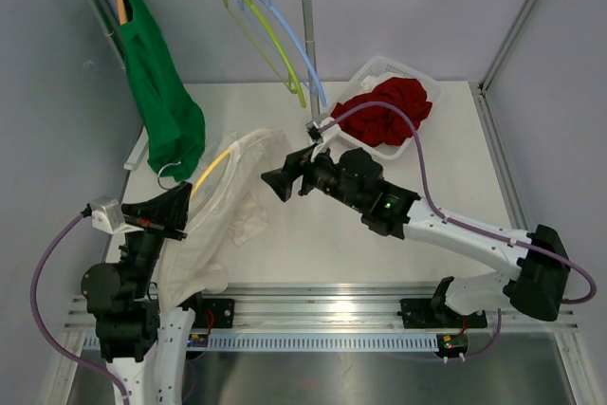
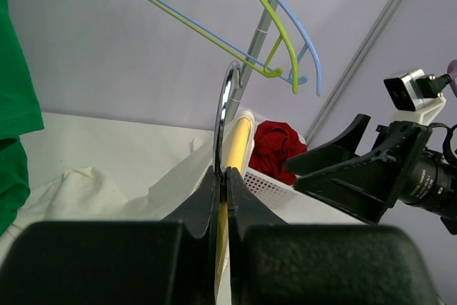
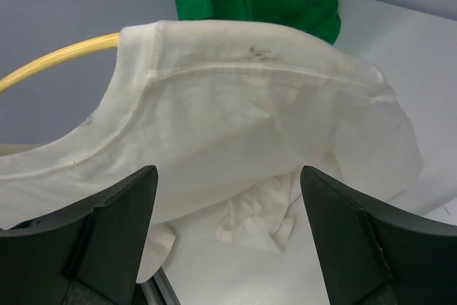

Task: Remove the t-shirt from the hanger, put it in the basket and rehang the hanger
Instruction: Remove the tshirt from the hanger

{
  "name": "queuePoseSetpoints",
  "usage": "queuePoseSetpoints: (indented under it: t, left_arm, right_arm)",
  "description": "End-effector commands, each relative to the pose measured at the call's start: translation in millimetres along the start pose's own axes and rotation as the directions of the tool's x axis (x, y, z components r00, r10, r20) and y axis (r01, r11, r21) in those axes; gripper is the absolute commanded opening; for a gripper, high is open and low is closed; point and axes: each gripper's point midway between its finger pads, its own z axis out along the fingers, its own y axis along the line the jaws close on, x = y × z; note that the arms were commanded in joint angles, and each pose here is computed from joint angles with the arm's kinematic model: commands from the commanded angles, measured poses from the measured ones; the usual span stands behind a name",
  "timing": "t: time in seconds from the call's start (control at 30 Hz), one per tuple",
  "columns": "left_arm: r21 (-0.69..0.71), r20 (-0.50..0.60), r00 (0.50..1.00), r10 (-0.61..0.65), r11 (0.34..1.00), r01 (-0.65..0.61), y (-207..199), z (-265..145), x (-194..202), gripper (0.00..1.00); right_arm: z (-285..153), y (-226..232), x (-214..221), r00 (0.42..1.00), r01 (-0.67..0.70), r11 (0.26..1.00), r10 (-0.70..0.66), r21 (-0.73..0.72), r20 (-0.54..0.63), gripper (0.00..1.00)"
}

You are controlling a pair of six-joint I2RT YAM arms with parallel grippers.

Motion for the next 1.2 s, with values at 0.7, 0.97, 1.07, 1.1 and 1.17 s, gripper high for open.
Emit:
queuePoseSetpoints:
  t: [0.7, 0.97, 1.07, 1.1, 1.17]
  left_arm:
    - [0.027, 0.088, 0.995, 0.040, 0.999, -0.042, -8.2, 0.1, -19.6, 0.00]
    - [0.033, 0.087, 0.995, 0.039, 0.999, -0.042, -8.9, 0.5, -18.5, 0.00]
    - [0.035, 0.090, 0.995, 0.042, 0.998, -0.046, -9.5, -0.6, -18.8, 0.00]
    - [0.038, 0.092, 0.995, 0.043, 0.998, -0.046, -10.4, -1.1, -19.4, 0.00]
    - [0.035, 0.100, 0.994, 0.048, 0.998, -0.052, -10.7, -2.4, -21.0, 0.00]
  right_arm:
    - [65.2, 58.6, -37.5, 0.972, 0.088, 0.977, -0.126, 0.192, 0.198, 0.84]
    - [69.7, 48.8, -47.5, 0.968, 0.079, 0.956, -0.141, 0.282, 0.208, 0.71]
    - [74.7, 42.6, -45.3, 0.967, 0.091, 0.941, -0.161, 0.325, 0.195, 0.59]
    - [74.7, 40.8, -45.8, 0.967, 0.097, 0.938, -0.168, 0.333, 0.193, 0.52]
    - [75.1, 38.3, -44.1, 0.967, 0.099, 0.933, -0.172, 0.346, 0.188, 0.50]
